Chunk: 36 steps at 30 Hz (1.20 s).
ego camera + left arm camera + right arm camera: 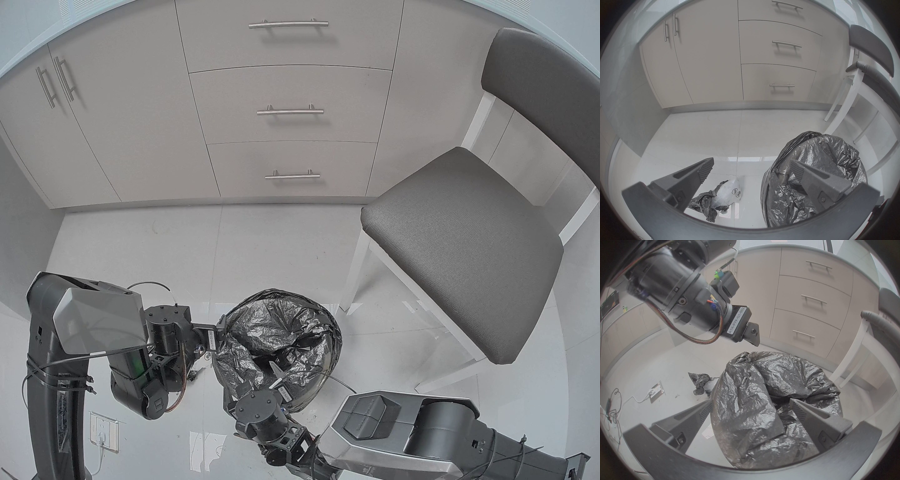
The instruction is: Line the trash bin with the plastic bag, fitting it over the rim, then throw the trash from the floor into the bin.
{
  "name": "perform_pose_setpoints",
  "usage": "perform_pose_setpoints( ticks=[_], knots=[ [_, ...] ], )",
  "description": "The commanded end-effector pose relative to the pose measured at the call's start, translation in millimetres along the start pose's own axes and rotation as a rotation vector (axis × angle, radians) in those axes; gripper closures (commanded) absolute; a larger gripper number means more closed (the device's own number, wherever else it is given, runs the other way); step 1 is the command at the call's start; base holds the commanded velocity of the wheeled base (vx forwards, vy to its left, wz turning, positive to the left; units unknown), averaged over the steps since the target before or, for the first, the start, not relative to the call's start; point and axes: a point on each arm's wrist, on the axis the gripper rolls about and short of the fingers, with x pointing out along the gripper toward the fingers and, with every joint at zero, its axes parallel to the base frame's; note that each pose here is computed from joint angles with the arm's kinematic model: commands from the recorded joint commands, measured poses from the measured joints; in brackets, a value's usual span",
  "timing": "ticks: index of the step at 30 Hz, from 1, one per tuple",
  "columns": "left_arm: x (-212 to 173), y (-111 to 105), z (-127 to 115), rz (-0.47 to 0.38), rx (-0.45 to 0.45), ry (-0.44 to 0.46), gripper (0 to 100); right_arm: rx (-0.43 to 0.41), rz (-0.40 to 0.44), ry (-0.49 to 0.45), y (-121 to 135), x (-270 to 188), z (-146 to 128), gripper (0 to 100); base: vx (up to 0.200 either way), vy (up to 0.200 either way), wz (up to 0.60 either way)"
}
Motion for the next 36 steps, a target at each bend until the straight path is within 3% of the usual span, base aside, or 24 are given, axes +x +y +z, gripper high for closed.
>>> perform_pose_setpoints(
  ticks=[1, 14, 21, 36],
  knots=[
    [0.7, 0.0, -1.3, 0.001, -0.001, 0.003, 0, 0.047, -0.013, -0.003, -2.1, 9.6, 10.4, 0, 0.0, 0.0, 0.0],
    [1.3, -0.6, -3.8, 0.0, 0.001, 0.008, 0, 0.071, -0.001, 0.034, -5.0, 15.3, 10.7, 0, 0.0, 0.0, 0.0],
    [2.1, -0.7, -5.6, 0.0, 0.002, 0.013, 0, 0.143, 0.105, 0.138, -3.6, 17.0, 20.0, 0, 0.0, 0.0, 0.0],
    [3.6, -0.8, -10.5, 0.001, 0.005, 0.025, 0, 0.166, 0.094, 0.139, -7.7, 25.1, 29.1, 0, 0.0, 0.0, 0.0]
  ],
)
